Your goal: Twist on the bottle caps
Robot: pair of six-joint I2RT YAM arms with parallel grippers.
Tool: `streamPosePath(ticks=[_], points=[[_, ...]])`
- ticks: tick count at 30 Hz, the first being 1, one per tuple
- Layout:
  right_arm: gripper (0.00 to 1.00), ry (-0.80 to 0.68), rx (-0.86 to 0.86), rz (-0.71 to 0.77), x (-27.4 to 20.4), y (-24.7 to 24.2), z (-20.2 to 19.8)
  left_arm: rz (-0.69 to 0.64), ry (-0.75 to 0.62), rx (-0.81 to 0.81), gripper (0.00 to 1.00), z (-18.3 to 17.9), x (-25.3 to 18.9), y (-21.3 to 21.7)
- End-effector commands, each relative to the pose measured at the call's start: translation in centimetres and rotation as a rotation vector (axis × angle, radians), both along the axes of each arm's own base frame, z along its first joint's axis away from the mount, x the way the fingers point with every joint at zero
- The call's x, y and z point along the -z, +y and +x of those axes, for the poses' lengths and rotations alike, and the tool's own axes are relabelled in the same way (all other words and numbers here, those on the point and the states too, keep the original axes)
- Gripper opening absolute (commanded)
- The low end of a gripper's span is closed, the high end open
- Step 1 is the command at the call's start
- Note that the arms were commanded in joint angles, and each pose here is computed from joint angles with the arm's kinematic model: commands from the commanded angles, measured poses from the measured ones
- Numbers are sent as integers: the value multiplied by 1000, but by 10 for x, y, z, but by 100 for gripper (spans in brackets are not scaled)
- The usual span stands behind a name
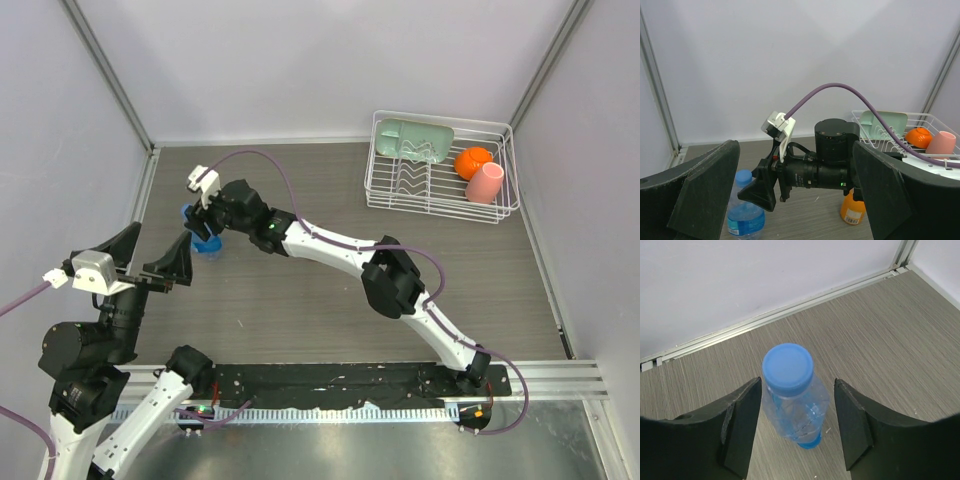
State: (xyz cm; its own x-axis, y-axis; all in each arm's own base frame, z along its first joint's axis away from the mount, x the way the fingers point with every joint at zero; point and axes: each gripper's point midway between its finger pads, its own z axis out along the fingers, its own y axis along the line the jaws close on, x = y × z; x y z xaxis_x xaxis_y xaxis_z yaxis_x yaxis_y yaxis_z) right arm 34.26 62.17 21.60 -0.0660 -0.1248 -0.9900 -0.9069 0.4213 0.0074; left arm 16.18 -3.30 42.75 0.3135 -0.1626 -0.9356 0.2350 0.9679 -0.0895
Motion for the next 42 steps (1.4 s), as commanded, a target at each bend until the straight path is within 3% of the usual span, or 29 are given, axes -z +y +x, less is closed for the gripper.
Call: streamPosePath(ticks=[1, 17, 29, 30, 31, 33, 35, 37, 38, 40, 41, 42], points=[[65, -63, -7, 78, -51, 0, 1, -15, -27, 2, 100, -2, -11, 1], [80, -117, 20, 2, -71, -26, -3, -4, -20, 8, 100, -2, -13, 0], [85, -101, 143, 2, -129, -124, -4, 189, 133, 43, 100, 27, 13, -25], [85, -64, 156, -16, -116, -134, -6, 217, 153, 80, 100, 31, 18, -35], [84, -78, 233, 24, -143, -161, -4, 239, 169, 103, 100, 34, 23, -41], [80, -30, 339, 12, -129, -200, 6, 288, 224, 147, 100, 38, 36, -52], [73, -16, 502, 93, -158, -254, 8, 336, 282, 233, 100, 46, 53, -72], [69, 7, 662, 64, -137, -300, 10, 384, 314, 351, 97, 51, 65, -98], [59, -4, 830, 56, -135, -334, 15, 399, 307, 385, 97, 55, 65, -107], [53, 5, 949, 35, -133, -376, 3, 420, 329, 453, 96, 65, 68, -126], [45, 28, 1020, 70, -135, -392, 0, 450, 426, 504, 92, 82, 89, -144], [42, 31, 1082, 91, -137, -414, -7, 458, 420, 525, 91, 87, 78, -153]])
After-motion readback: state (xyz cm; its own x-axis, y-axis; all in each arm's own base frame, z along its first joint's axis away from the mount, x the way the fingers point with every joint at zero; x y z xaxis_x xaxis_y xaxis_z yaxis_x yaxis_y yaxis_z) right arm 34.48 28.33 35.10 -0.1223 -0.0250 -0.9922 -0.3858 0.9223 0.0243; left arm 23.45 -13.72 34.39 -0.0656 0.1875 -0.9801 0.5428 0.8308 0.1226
